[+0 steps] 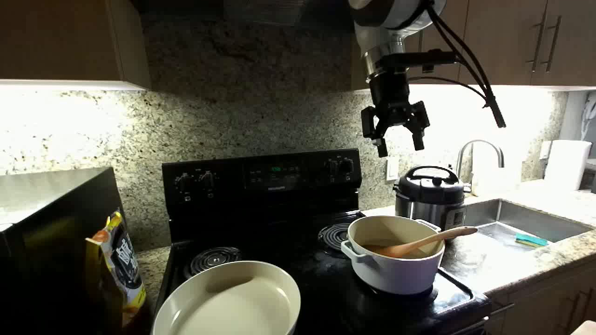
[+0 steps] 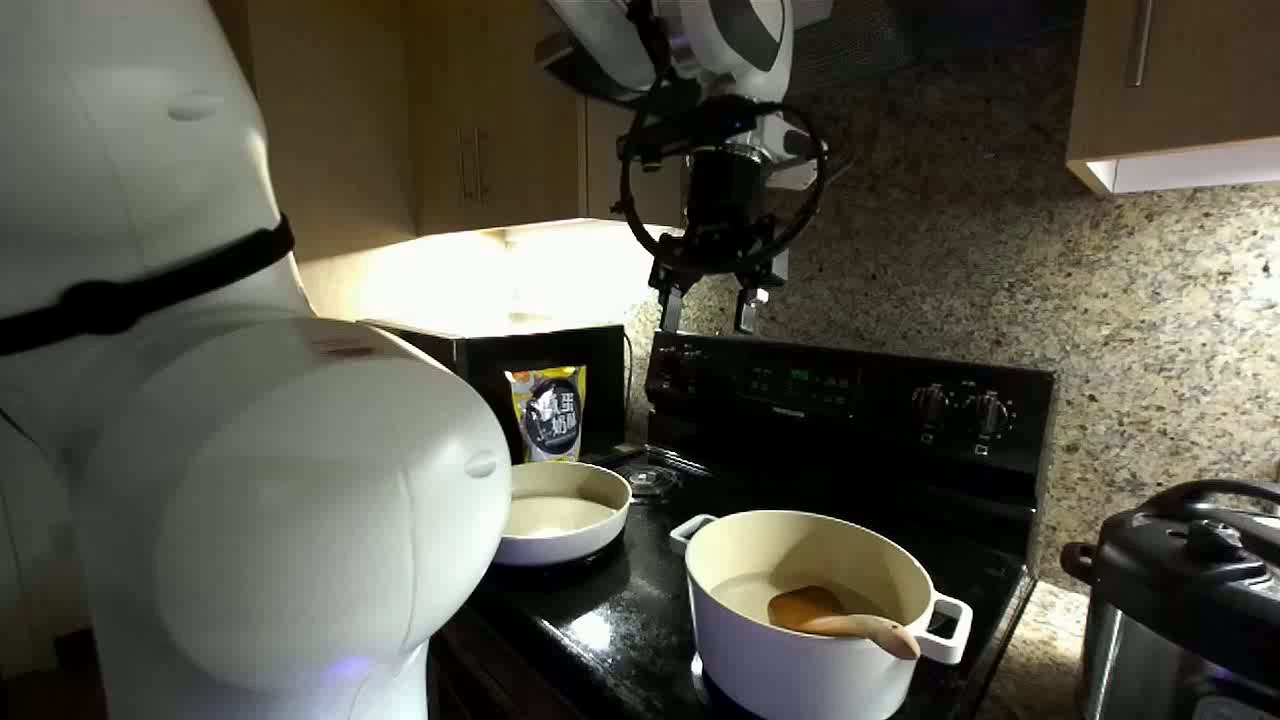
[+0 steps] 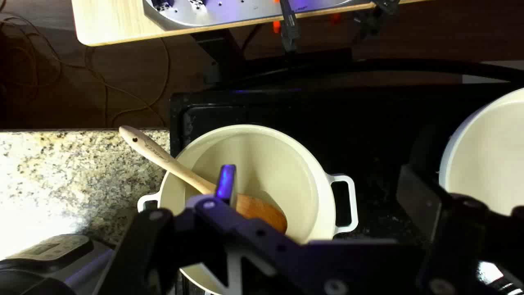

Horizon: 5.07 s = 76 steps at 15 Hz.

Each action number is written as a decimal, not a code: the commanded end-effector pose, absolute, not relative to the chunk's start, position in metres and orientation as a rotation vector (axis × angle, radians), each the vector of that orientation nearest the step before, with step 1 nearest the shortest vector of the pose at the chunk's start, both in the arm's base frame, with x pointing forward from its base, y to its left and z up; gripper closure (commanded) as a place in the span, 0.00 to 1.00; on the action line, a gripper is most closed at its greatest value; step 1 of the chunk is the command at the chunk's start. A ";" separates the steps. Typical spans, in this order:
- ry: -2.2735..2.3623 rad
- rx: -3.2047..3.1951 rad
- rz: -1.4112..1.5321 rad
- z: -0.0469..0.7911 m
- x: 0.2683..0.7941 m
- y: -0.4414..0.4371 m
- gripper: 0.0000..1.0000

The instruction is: Use the wooden spoon to stir the liquid in the white pot.

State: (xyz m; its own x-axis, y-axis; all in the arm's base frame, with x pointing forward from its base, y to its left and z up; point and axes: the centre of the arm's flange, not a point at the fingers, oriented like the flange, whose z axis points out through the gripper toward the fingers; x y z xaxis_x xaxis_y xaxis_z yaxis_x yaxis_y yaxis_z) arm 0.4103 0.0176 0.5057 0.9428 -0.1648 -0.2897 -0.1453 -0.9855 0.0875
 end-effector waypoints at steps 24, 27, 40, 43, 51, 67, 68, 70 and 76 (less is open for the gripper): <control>-0.126 3.037 -0.264 0.454 0.362 -0.040 0.00; 0.029 2.928 -0.272 0.448 0.337 -0.082 0.00; 0.222 2.879 -0.349 0.447 0.332 -0.133 0.00; 0.253 2.828 -0.396 0.447 0.347 -0.156 0.00; 0.677 2.641 -0.591 0.431 0.389 -0.208 0.00; 0.977 2.828 -0.535 0.407 0.406 -0.162 0.00; 0.946 2.867 -0.509 0.403 0.408 -0.160 0.00; 0.893 2.895 -0.491 0.393 0.414 -0.156 0.00; 0.734 2.899 -0.541 0.362 0.433 -0.162 0.00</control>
